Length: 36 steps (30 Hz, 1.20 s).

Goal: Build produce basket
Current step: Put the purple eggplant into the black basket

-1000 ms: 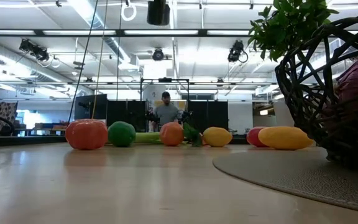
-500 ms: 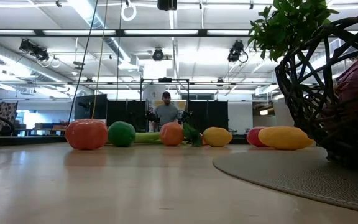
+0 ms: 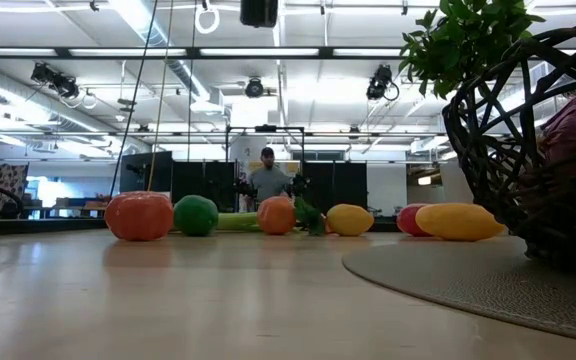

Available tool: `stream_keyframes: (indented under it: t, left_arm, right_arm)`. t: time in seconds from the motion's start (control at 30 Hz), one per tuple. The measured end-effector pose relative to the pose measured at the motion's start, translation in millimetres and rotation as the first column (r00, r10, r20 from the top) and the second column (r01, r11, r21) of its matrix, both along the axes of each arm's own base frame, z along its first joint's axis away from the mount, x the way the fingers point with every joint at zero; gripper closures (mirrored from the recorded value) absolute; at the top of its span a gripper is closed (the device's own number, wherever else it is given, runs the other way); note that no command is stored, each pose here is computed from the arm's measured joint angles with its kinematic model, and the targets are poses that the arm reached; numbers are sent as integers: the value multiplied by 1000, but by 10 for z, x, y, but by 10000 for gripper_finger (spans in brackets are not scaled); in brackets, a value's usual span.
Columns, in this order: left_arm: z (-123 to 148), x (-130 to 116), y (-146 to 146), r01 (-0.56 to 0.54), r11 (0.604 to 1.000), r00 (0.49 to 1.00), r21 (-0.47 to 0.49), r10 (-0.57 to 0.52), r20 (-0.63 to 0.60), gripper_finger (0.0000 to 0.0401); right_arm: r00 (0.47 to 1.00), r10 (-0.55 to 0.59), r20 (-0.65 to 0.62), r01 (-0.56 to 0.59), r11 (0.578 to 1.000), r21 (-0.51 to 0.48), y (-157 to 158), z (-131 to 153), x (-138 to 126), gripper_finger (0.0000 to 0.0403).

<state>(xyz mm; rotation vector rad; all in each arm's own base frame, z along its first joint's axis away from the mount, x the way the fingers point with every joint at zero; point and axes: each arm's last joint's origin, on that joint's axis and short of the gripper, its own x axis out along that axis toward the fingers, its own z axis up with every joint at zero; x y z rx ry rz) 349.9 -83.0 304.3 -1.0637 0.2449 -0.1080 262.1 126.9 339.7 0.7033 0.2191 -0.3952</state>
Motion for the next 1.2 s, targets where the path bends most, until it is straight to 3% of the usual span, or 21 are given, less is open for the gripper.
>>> stream_keyframes:
  t: [0.2, 0.33, 0.47, 0.63, 0.87, 1.0, 1.1, 1.2]
  left_arm:
    - [-46, -6, 16, 103, 994, 993, -29, -104, -55, 186]
    - [-42, 10, 94, 129, 991, 990, -14, -130, -48, 160]
    - [-23, 18, 130, 160, 987, 987, -7, -160, -26, 152]
    - [-26, 10, 109, 200, 976, 980, 88, -200, -11, 162]
    - [-104, -21, 39, 178, 966, 983, 185, -166, -78, 184]
    - [-135, -46, -37, 144, 968, 986, 207, -123, -110, 196]
    - [-148, -63, -111, 133, 967, 987, 217, -110, -116, 204]
    - [-146, -79, -170, 137, 974, 986, 180, -116, -121, 210]
  right_arm:
    - [998, 51, -22, -51, 998, -30, 18, -3, -4, 303]
    - [988, 151, -31, -148, 986, 82, 56, -15, -2, 305]
    - [946, 312, -89, -281, 925, 254, 136, -70, -51, 289]
    - [847, 462, -262, -332, 846, 418, 291, -219, -249, 290]
    - [687, 551, -475, -239, 788, 568, 448, -374, -568, 295]
    - [563, 612, -555, -202, 753, 626, 501, -423, -720, 294]
    - [474, 621, -625, -170, 761, 626, 500, -463, -830, 294]
    - [433, 586, -685, -149, 796, 587, 480, -494, -909, 294]
